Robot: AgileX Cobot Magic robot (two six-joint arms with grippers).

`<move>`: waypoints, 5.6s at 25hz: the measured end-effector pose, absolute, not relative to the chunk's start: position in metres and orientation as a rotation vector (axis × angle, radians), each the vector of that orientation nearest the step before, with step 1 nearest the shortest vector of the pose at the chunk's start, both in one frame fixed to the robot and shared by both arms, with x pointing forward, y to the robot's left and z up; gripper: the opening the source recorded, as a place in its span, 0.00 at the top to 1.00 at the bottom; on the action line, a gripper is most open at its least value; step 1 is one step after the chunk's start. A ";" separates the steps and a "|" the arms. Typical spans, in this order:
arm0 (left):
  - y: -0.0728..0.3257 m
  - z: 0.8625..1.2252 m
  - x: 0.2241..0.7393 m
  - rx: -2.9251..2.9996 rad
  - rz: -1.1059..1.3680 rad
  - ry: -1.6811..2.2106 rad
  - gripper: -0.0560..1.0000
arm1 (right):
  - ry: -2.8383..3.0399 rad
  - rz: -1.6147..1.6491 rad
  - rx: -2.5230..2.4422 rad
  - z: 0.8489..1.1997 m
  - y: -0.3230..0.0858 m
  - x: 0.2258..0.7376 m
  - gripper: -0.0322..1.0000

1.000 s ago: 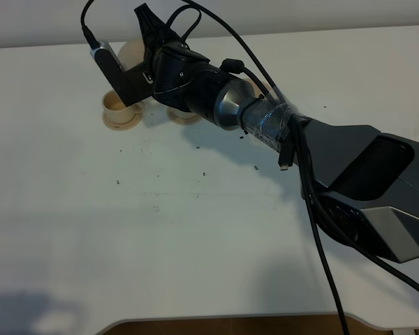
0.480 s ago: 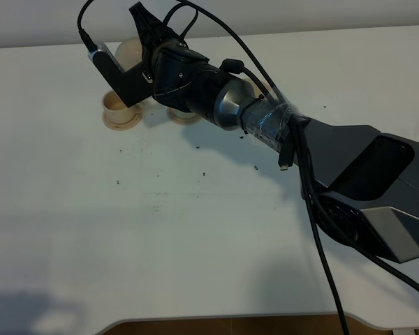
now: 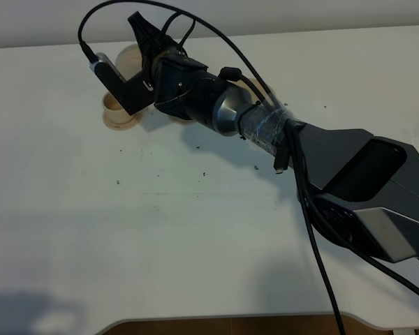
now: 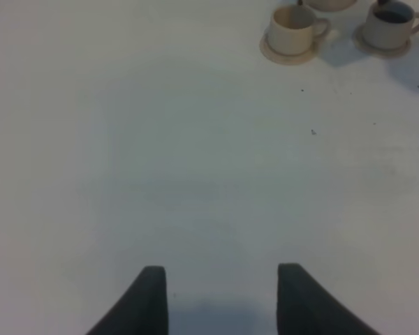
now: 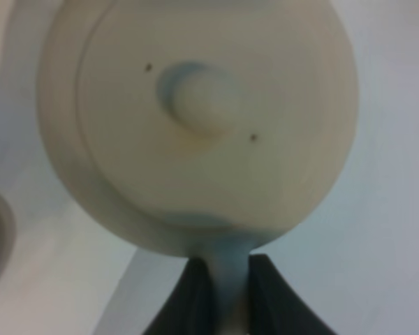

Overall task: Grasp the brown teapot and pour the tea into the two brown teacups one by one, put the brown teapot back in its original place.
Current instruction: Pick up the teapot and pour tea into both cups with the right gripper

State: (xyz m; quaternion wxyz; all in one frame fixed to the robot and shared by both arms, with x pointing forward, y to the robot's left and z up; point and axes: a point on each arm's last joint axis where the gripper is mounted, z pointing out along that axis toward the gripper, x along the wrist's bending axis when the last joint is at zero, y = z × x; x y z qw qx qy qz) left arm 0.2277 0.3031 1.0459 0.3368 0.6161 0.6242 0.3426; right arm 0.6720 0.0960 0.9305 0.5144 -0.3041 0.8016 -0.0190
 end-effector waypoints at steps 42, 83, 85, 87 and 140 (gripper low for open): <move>0.303 1.046 0.228 1.606 0.893 1.627 0.60 | 1.630 -0.207 -0.972 0.935 0.103 0.677 0.85; 0.303 1.046 0.228 1.607 0.893 1.627 0.60 | 1.502 -0.322 -1.074 0.940 0.104 0.678 0.85; 0.303 1.046 0.228 1.607 0.893 1.627 0.60 | 1.499 -0.324 -1.076 0.940 0.104 0.678 0.85; 0.303 1.046 0.228 1.607 0.893 1.627 0.60 | 1.498 -0.325 -1.076 0.940 0.104 0.678 0.85; 0.303 1.046 0.228 1.607 0.893 1.627 0.60 | 1.846 -0.179 -0.752 0.935 0.109 0.657 0.85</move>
